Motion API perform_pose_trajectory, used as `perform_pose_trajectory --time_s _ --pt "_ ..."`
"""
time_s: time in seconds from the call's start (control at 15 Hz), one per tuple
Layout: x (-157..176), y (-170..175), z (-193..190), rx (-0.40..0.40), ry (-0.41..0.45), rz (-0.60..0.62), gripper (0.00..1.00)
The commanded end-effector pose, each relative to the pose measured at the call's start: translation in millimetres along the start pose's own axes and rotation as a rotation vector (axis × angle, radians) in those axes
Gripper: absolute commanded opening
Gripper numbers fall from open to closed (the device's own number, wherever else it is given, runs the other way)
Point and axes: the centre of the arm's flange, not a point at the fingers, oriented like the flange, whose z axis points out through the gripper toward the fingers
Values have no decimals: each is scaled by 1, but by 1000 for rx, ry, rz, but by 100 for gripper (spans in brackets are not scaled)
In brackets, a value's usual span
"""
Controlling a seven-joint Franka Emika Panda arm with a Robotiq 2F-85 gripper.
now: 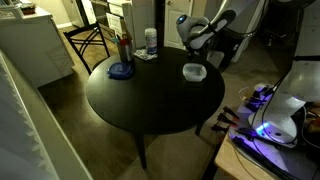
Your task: Put the lunchbox on the left inside the lunchbox on the right
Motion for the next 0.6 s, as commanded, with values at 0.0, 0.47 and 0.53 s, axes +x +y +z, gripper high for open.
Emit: perform_pose_trajectory --time_s 0.0,0.47,0.53 --pt "-4 2 -4 42 26 -34 100" --pt "3 -6 -4 38 14 -10 100" --pt "3 -7 -4 38 14 -10 100"
